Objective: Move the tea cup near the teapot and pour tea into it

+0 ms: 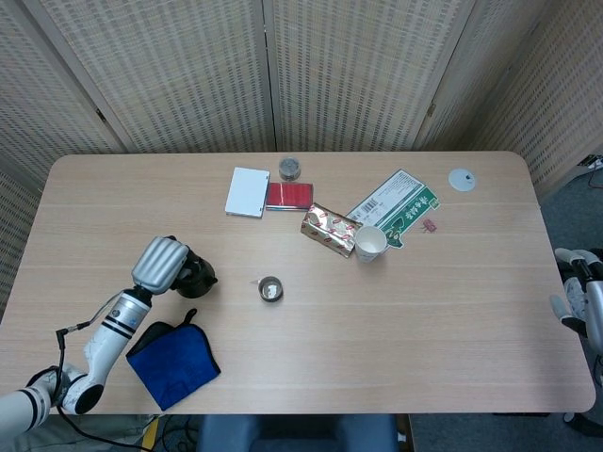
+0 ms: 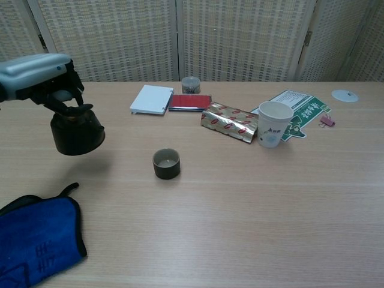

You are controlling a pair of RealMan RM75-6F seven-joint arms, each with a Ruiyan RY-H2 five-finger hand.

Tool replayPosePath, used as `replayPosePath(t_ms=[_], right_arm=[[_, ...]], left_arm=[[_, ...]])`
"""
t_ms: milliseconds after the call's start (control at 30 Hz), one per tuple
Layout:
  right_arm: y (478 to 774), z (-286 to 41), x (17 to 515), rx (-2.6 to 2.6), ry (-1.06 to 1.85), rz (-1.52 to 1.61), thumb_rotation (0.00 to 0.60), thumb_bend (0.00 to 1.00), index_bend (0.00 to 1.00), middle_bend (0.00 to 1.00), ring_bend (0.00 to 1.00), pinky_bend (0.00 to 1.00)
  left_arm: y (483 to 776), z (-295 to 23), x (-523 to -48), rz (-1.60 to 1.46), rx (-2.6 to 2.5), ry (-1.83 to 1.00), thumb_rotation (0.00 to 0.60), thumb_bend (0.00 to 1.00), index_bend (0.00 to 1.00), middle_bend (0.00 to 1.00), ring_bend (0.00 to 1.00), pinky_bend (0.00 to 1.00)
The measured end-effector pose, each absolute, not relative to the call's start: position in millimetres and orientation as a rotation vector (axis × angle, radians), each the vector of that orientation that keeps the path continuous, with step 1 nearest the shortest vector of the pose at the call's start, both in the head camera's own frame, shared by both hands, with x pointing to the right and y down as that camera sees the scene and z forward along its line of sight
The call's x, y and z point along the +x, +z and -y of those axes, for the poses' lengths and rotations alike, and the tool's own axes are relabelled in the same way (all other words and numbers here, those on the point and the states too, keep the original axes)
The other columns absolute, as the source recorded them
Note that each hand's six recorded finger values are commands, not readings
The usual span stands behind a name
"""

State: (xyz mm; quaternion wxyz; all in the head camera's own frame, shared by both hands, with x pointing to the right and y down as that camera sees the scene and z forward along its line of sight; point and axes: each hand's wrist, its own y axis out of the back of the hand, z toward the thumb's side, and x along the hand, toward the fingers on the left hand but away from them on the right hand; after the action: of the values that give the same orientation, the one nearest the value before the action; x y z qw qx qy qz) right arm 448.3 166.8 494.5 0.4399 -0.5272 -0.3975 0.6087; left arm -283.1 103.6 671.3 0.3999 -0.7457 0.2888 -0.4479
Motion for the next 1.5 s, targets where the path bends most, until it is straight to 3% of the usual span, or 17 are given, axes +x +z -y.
replayPosePath(t_ms=[1500], right_arm=[[489.3, -169.4, 458.3, -1.275, 1.546, 0.998, 0.6, 0.23, 0.29, 0.3, 0.2, 0.27]], left_arm=[[697.0, -107.0, -184.0, -0.557, -1.679, -0.912, 0.505, 0.39, 1.0, 1.0, 0.96, 0.56]])
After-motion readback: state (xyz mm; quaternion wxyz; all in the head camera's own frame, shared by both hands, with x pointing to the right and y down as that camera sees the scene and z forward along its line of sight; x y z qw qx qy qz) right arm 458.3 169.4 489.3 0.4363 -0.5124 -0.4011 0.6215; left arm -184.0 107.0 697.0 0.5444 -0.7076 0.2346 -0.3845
